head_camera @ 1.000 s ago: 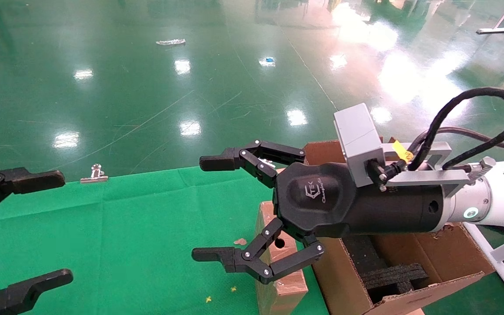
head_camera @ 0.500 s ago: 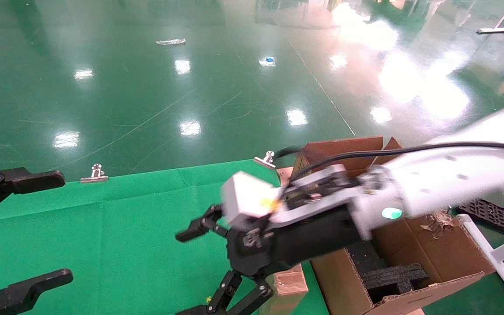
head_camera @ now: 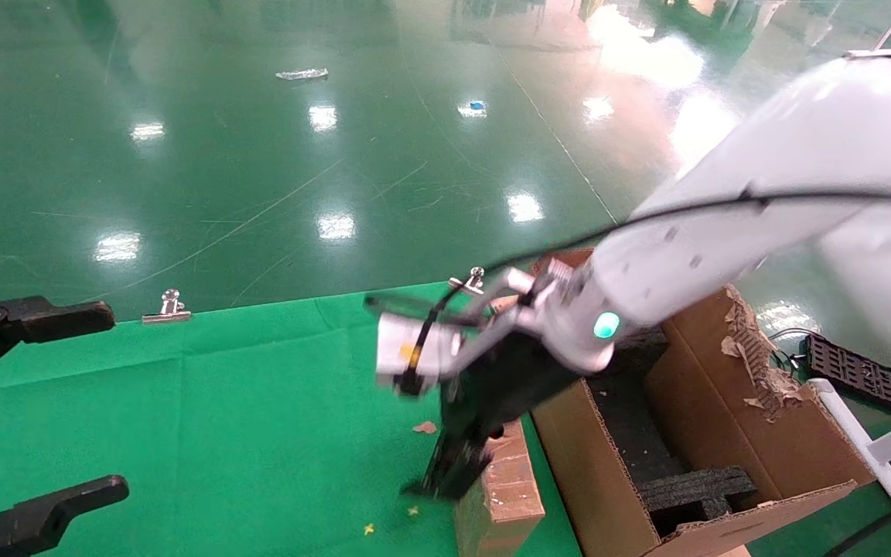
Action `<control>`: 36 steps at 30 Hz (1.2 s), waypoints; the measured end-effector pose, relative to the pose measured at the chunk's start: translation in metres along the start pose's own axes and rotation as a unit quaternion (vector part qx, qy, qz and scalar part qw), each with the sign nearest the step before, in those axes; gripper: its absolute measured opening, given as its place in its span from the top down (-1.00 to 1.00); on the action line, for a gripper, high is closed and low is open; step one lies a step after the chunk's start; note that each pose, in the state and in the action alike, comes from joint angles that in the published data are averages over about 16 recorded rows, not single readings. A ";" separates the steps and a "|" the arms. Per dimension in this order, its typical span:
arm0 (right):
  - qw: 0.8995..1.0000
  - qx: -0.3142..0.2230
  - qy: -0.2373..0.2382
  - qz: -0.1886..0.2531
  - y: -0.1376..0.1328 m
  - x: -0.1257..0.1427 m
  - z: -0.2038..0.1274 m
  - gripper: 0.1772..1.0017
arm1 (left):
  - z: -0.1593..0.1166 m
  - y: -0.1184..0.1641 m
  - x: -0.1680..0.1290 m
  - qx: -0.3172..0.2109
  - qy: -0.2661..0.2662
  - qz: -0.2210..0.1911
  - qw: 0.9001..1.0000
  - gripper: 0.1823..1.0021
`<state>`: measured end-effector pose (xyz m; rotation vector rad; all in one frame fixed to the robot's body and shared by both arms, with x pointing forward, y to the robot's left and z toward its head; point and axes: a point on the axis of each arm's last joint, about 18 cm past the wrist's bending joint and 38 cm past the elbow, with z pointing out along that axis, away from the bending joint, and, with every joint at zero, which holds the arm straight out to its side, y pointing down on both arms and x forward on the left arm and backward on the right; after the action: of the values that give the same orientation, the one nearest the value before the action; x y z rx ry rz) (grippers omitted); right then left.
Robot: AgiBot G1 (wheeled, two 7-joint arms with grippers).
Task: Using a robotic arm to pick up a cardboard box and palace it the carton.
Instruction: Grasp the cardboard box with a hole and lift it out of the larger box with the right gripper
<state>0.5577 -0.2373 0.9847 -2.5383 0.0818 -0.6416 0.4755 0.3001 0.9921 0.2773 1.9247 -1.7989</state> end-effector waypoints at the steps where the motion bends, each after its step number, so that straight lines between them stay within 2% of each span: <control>1: 1.000 -0.010 0.006 0.000 -0.001 0.002 -0.004 -1.00 | 0.000 0.000 0.000 0.000 0.000 0.000 1.000 -1.00; 8: 0.996 -0.077 0.037 -0.008 -0.002 0.012 -0.032 -1.00 | 0.000 0.000 0.000 0.000 0.000 0.000 1.000 -1.00; 15: 0.990 -0.136 0.036 -0.012 0.001 0.011 -0.041 -1.00 | 0.000 0.000 0.000 0.000 0.000 0.000 1.000 -1.00; 26: 0.985 -0.171 0.018 0.001 0.003 0.004 -0.035 -1.00 | 0.000 0.000 0.000 0.000 0.000 0.000 1.000 -1.00; 31: 0.984 -0.174 0.027 0.034 0.003 0.005 -0.039 -1.00 | 0.000 0.000 0.000 0.000 0.000 0.000 1.000 -1.00; 36: 0.977 -0.171 0.041 0.117 0.006 0.008 -0.046 -1.00 | 0.000 0.000 0.000 0.000 0.000 0.000 1.000 -1.00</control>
<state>0.5443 -0.2656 1.0202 -2.7671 0.5559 -0.6860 0.4755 0.3001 0.9921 0.2773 1.9247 -1.7989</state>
